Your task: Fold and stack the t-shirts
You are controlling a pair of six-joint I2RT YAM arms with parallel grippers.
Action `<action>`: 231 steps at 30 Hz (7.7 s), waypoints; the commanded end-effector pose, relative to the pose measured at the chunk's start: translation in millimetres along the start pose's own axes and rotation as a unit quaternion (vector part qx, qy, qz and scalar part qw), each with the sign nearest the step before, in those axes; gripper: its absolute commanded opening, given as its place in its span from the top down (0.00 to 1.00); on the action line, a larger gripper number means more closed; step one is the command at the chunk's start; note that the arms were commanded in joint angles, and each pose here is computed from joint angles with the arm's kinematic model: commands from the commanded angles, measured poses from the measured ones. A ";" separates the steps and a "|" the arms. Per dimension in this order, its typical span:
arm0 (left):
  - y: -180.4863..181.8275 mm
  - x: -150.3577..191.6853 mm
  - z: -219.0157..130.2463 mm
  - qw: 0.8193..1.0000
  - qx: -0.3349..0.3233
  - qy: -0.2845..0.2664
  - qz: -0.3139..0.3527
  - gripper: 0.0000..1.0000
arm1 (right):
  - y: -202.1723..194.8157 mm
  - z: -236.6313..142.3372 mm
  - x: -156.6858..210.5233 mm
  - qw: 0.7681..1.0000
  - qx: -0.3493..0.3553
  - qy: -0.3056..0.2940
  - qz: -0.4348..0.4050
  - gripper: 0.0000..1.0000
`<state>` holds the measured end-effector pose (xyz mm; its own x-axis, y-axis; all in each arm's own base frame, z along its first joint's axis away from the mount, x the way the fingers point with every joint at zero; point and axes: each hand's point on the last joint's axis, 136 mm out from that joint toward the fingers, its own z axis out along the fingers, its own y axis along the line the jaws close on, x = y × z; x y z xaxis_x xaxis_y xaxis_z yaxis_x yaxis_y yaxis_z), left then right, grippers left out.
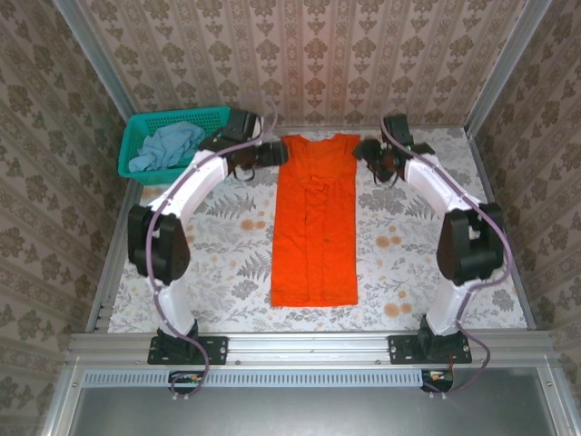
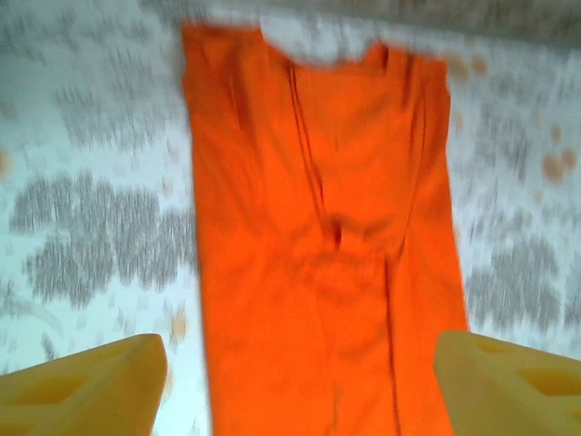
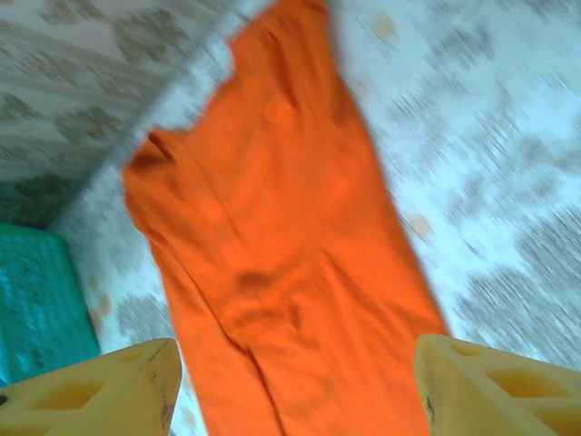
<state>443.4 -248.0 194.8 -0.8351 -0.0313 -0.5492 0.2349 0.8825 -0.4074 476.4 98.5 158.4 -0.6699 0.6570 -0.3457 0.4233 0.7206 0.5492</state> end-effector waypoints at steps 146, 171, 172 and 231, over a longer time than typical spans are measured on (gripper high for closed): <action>22.6 291.0 48.9 0.922 0.040 0.382 -0.045 0.68 | -172.5 15.3 222.3 0.941 0.083 0.296 0.144 0.91; -45.2 189.7 55.9 0.947 0.143 0.272 -0.093 0.58 | -73.6 16.3 148.7 0.970 0.003 0.233 0.076 0.94; -43.7 187.3 61.8 0.947 0.141 0.270 -0.098 0.58 | -70.8 21.3 146.1 0.969 0.005 0.234 0.077 0.94; 4.0 300.3 -3.7 0.887 0.127 0.358 -0.263 0.61 | -159.3 -38.4 223.3 0.956 0.054 0.284 -0.055 0.55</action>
<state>193.6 -249.6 33.0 -0.9482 -0.0214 0.3169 -0.2441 0.6874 -0.6840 233.8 126.8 26.2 -0.9167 0.3801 0.1231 0.3914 0.7927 0.4673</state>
